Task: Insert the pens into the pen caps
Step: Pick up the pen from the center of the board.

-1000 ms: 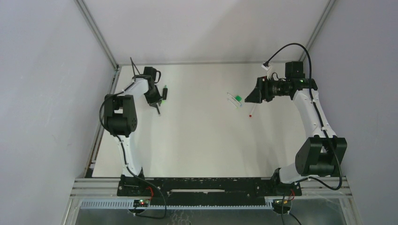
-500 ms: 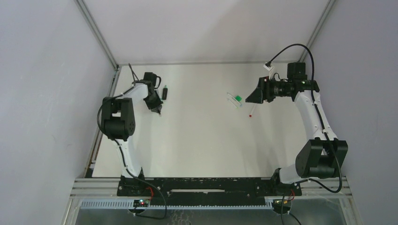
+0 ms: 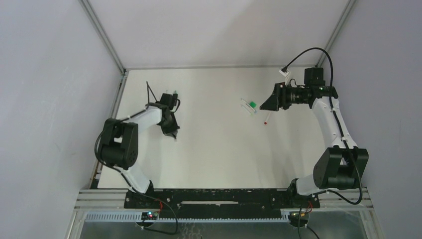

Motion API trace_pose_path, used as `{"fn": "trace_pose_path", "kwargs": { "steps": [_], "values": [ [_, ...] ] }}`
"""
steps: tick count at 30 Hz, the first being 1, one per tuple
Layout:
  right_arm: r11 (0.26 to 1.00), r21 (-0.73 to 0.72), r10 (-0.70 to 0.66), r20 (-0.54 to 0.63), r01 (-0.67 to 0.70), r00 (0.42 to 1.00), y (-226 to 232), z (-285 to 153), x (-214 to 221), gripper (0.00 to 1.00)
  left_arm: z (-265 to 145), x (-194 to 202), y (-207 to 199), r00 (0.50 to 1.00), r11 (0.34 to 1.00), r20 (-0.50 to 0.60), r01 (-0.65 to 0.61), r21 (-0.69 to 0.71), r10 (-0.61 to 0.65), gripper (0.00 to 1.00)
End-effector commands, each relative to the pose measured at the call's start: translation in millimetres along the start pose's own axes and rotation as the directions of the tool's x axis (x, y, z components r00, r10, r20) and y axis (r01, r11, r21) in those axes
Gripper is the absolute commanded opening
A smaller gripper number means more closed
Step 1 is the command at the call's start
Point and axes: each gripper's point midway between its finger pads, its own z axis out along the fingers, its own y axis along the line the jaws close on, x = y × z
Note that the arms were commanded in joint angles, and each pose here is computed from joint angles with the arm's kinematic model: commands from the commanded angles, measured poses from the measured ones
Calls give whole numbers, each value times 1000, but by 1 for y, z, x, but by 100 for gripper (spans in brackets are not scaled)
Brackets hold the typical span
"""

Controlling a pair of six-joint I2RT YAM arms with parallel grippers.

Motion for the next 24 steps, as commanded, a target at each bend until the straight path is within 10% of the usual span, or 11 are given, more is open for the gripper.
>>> {"fn": "trace_pose_path", "kwargs": {
  "steps": [1,16,24],
  "values": [
    [998,-49,-31,8,31,1000,13,4,2,65,-25,12,-33,995,982,96,-55,182,38,0],
    [977,-207,-65,-118,39,991,49,63,54,65,-104,20,-134,967,690,245,-127,713,-75,0],
    [944,-286,135,-128,-167,983,54,99,46,67,-130,40,-184,957,503,290,-246,828,-8,0]
  ]
}}
